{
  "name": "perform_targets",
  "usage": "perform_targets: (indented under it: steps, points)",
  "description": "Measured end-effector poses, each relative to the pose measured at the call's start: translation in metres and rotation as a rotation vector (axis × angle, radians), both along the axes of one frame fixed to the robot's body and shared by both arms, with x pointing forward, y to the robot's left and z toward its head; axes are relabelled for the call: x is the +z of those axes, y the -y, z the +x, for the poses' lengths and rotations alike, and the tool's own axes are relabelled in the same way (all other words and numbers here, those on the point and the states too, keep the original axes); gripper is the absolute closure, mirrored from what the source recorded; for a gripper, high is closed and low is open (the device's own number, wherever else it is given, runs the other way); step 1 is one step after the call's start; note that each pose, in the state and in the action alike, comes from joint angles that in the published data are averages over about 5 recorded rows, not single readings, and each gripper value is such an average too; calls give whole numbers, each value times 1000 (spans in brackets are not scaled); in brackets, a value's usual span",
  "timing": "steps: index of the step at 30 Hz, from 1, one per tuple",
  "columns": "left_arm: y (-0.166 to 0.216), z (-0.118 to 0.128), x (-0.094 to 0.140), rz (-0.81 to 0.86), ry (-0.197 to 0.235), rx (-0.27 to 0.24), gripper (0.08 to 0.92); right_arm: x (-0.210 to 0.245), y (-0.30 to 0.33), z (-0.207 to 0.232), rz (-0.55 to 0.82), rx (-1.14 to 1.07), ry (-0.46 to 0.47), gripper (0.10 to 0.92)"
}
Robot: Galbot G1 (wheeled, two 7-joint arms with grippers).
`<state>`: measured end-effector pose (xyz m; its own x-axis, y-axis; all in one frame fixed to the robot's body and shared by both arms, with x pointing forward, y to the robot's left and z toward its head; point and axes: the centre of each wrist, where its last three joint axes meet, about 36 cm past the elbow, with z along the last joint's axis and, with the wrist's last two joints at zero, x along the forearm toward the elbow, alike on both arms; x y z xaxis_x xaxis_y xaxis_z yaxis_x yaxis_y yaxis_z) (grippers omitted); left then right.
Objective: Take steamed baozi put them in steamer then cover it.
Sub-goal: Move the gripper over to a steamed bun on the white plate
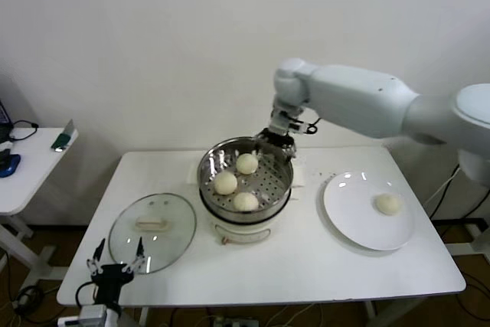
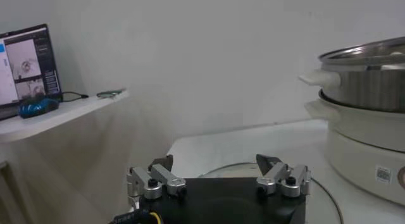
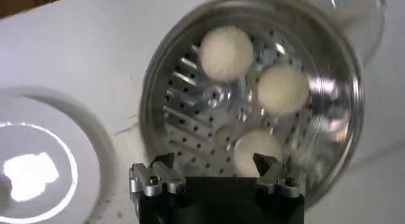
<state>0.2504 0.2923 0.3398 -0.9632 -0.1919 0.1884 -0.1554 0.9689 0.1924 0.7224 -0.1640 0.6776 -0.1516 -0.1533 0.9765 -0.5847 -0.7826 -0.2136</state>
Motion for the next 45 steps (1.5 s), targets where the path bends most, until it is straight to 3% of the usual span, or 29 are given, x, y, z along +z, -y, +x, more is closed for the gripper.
perform_targets:
  steps: [10,20,34,45]
  points:
    - [1,-1,1,5,-1,-1,177,-38,141,-6,51,-453,-41,200]
    - [2,-4,1,11,-9,3,177,-101,233,-21,9,-672,-68,200]
    - [4,-5,-3,20,-28,3,177,-178,301,-38,-79,-825,-76,200]
    - [7,-5,-4,26,-35,-5,177,-204,314,-37,-80,-886,-72,200]
